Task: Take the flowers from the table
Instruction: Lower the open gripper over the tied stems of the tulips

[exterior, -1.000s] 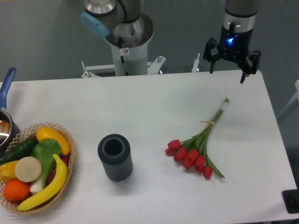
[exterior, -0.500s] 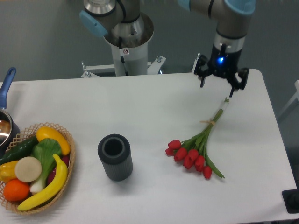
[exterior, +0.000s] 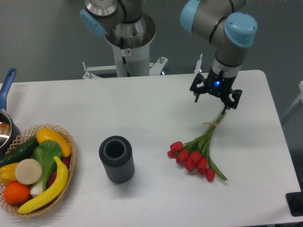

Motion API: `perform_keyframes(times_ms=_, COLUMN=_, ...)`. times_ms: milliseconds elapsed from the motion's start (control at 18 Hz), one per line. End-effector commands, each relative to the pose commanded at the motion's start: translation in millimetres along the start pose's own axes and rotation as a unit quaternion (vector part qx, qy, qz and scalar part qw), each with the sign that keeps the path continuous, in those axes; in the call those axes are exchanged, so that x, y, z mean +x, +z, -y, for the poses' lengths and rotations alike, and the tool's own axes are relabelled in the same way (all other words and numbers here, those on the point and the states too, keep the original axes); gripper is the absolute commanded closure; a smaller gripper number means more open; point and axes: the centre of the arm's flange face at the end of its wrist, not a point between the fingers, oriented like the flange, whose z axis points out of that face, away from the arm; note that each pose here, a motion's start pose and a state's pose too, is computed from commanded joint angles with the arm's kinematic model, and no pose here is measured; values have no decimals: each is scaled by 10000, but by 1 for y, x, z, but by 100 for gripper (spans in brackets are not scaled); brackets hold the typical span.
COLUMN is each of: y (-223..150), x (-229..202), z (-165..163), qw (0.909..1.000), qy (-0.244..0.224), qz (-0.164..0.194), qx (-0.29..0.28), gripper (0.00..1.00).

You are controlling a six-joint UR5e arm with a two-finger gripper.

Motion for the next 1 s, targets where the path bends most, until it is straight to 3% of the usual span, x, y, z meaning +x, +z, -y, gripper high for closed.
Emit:
perform_keyframes(times_ms=500, y=58, x=-12, z=5, qw=9996, qy=72, qz=-252, qx=-86, gripper=0)
perform_keyframes(times_ms=1000, y=80, x=-21, z=15, qw=9991, qy=281, qz=-64, qx=-323, gripper=0)
